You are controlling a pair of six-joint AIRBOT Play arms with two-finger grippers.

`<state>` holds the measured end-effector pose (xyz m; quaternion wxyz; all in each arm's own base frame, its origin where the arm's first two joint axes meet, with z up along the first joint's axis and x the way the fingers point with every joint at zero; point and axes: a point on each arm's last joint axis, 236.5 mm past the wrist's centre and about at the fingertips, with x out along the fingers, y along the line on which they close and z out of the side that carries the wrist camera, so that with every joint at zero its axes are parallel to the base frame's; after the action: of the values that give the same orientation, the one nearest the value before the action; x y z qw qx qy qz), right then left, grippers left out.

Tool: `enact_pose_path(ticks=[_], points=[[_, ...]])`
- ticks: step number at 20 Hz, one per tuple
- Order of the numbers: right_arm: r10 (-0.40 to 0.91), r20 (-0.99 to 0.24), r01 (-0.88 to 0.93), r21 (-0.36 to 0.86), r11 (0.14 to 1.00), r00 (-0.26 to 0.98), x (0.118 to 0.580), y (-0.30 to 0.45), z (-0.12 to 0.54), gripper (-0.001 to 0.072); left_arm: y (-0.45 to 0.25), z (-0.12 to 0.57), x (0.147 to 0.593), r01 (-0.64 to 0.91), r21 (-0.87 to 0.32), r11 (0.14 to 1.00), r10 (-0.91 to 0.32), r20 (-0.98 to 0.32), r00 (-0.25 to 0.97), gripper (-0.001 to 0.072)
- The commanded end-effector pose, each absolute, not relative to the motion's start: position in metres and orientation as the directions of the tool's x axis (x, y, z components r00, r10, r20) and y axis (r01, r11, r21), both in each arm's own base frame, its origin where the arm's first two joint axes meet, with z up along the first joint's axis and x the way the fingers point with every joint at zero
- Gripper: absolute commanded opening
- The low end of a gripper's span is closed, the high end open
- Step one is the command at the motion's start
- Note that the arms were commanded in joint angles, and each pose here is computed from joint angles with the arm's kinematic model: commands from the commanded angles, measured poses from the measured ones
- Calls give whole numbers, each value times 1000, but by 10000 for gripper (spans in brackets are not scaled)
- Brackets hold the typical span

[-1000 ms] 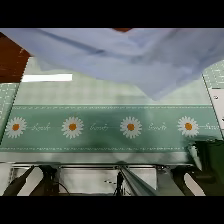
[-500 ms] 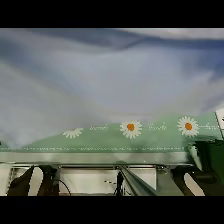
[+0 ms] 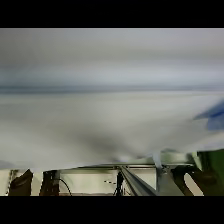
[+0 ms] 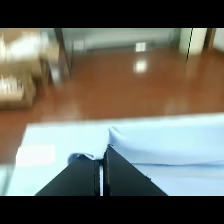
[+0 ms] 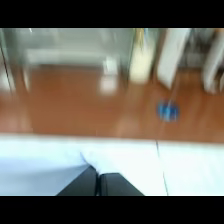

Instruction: Fold the shirts.

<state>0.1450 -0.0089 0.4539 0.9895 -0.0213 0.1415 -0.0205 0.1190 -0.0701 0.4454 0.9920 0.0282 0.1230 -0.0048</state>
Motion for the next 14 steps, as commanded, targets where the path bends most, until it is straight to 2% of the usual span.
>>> enact_pose_path(ticks=[1,4,5,8,11,14], points=[[-48,-555,12,-69,998,830,149,-11,380,29,-59,377,137,76,-27,997,-80,-489,869,20],[-49,-770,-44,-100,994,636,195,-12,294,29,-50,299,173,150,-158,976,-217,-655,723,20],[-52,-803,-71,-116,991,594,217,-13,272,28,-45,273,186,153,-180,972,-236,-692,682,20],[-58,-759,-89,-151,985,648,309,-15,255,29,-31,196,225,102,-260,960,-272,-782,561,20],[22,-666,-119,-101,988,746,396,3,248,29,-25,180,282,118,-266,957,-282,-746,603,20],[120,-684,-156,9,988,720,447,26,207,29,-12,184,352,91,-251,964,-237,-648,724,20]])
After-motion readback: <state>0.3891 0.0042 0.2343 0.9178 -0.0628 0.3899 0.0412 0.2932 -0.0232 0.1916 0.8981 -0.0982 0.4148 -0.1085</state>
